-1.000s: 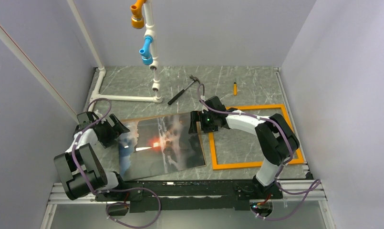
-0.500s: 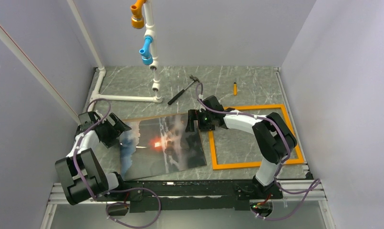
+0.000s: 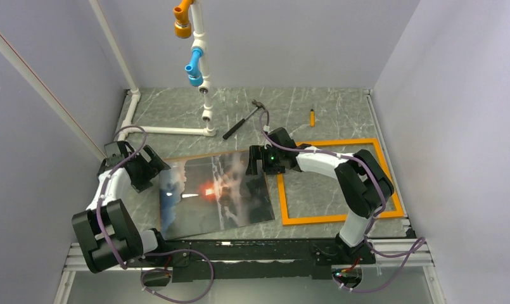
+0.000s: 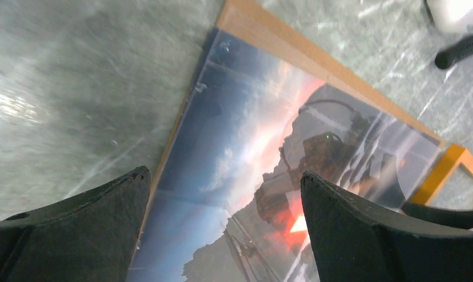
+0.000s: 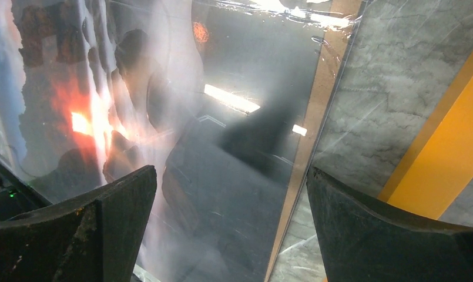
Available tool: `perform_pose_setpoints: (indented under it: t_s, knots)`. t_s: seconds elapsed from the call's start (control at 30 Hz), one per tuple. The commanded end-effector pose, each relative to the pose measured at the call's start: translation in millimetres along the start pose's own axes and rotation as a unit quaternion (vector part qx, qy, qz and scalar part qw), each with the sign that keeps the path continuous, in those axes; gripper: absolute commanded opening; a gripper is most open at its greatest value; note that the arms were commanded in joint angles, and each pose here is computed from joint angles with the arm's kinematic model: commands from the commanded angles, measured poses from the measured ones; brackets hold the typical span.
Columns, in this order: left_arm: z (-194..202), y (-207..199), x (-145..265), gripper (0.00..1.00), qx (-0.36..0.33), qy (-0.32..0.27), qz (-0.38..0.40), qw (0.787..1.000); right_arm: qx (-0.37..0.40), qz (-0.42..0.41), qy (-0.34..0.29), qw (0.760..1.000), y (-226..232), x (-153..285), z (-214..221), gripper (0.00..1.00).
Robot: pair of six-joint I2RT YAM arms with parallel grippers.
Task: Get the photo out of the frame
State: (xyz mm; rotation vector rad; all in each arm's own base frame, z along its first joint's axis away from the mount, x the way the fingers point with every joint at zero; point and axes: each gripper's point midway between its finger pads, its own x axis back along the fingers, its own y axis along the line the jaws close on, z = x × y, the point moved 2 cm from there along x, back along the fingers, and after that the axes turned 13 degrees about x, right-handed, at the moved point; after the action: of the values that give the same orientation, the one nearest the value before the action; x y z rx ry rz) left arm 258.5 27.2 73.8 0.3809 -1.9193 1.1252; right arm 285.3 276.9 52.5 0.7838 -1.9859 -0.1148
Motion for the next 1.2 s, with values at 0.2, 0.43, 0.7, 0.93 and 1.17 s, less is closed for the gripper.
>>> perform_pose_setpoints:
  t_s: [0.2, 0.43, 0.7, 0.93, 1.17]
  knots:
    - [-33, 5, -17, 0.99, 0.004, -0.033, -0.057, 0.998, 0.014, 0.075, 0.032, 0.997, -24, -1, 8, 1.0]
    - [-12, -26, -46, 0.99, 0.002, 0.025, 0.033, 0.999, 0.014, 0.054, 0.029, 0.998, -18, -8, 3, 1.0]
    - [-24, -53, -24, 0.99, -0.016, -0.033, 0.099, 0.994, 0.009, 0.032, 0.033, 0.999, -13, -14, 5, 1.0]
    - [-53, -24, -2, 0.99, 0.001, -0.088, -0.063, 0.994, 0.015, 0.074, 0.027, 0.997, -25, 6, 5, 1.0]
    - [-36, -34, 43, 0.99, -0.059, -0.122, -0.037, 0.99, -0.003, 0.028, 0.023, 0.999, -9, 20, 18, 1.0]
